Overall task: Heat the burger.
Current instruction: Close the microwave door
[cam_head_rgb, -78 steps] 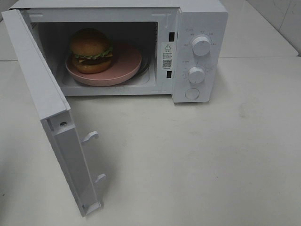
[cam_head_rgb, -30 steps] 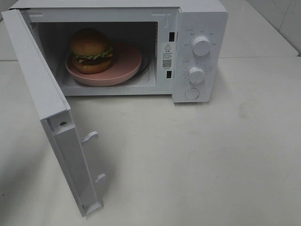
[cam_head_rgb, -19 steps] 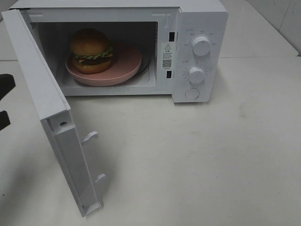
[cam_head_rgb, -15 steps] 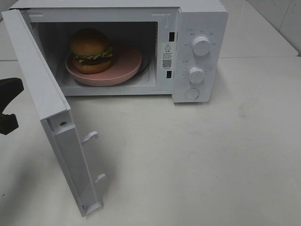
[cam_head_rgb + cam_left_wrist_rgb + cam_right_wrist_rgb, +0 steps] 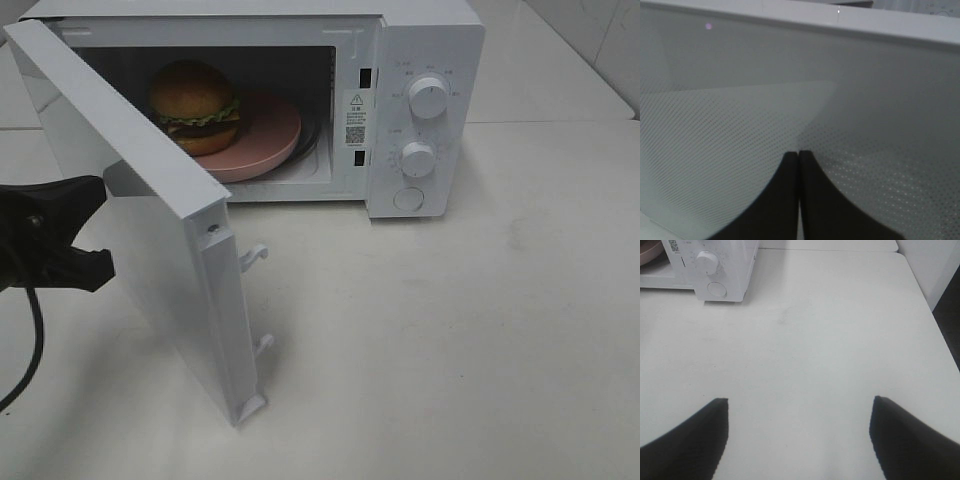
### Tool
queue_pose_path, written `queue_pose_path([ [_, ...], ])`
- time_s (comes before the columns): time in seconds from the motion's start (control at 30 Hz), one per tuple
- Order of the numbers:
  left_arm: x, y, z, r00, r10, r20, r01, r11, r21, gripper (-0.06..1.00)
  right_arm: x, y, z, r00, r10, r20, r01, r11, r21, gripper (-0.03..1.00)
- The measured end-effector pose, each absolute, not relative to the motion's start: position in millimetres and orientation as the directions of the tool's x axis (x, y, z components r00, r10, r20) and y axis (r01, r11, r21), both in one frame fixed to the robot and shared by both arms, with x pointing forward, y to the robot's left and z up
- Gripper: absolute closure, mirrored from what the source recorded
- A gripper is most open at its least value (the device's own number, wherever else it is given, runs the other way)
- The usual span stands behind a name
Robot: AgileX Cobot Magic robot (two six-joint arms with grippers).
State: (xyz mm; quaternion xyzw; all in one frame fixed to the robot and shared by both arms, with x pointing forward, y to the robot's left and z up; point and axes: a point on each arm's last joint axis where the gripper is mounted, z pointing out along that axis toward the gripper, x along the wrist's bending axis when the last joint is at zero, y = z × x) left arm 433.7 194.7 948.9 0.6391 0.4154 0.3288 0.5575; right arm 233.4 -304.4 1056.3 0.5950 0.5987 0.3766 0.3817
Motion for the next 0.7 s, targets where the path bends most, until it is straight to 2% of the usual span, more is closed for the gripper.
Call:
queue_pose_path([
  [0.4,453,149,952,0.418,0.908,-0.029,0.143,-0.034,0.989,0.94,233,-304,1056,0.0,1.0,-0.009,0.425,0.008,0.905,0.2],
  [0.7,473,113,959,0.336,0.942,-0.016,0.12,-0.027,0.992,0.94,233,-304,1056,0.0,1.0,-0.009,0.425,0.008,0.905,0.2],
])
